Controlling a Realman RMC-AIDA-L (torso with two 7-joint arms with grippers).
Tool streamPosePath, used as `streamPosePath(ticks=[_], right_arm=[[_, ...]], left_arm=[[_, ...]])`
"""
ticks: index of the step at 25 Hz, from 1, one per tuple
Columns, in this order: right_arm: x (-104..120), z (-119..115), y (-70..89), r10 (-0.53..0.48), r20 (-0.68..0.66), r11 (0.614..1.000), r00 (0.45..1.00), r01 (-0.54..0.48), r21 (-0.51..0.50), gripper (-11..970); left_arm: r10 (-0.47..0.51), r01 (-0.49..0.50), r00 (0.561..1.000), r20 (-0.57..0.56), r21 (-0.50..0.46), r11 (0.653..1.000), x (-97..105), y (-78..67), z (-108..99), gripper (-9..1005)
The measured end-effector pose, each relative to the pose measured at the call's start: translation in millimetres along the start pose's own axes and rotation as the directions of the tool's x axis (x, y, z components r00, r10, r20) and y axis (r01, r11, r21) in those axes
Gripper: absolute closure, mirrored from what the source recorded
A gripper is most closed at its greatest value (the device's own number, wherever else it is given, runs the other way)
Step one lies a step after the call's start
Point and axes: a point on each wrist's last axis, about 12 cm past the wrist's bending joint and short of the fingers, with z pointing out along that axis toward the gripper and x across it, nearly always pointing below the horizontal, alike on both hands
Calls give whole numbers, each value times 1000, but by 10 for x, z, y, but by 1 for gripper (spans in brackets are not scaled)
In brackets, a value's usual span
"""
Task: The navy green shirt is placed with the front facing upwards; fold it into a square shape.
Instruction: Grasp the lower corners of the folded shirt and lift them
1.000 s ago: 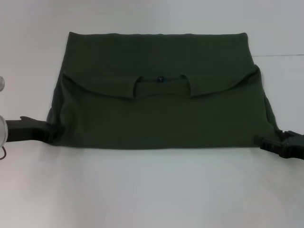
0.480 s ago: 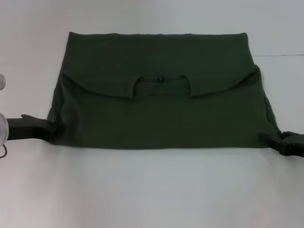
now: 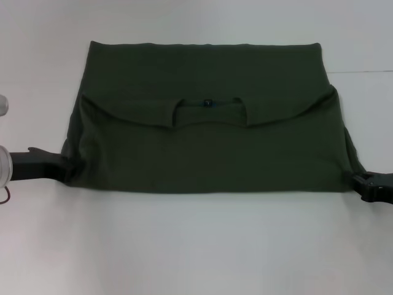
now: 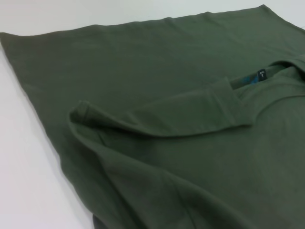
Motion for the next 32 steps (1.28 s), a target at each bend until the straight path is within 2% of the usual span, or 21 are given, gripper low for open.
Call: streamPosePath(ticks=[3, 12, 20, 32], right_arm=[[10, -17, -11, 2, 0, 1000, 1000, -2, 4, 888], [54, -90, -29, -6, 0, 1000, 1000, 6, 9, 887], [122, -184, -14, -12, 11, 1000, 1000, 12, -12, 891], [219, -282, 28, -33, 23, 998, 999, 35, -50, 893]], left_arm=[[0, 0, 1000, 1, -1, 1000, -1, 1, 0, 961], [17, -17, 1000, -13, 31, 999, 80, -23, -35, 961], [4, -3, 1000, -20, 43, 999, 209, -8, -149, 961], [-20, 22, 999, -39, 70, 997, 513, -61, -362, 961]])
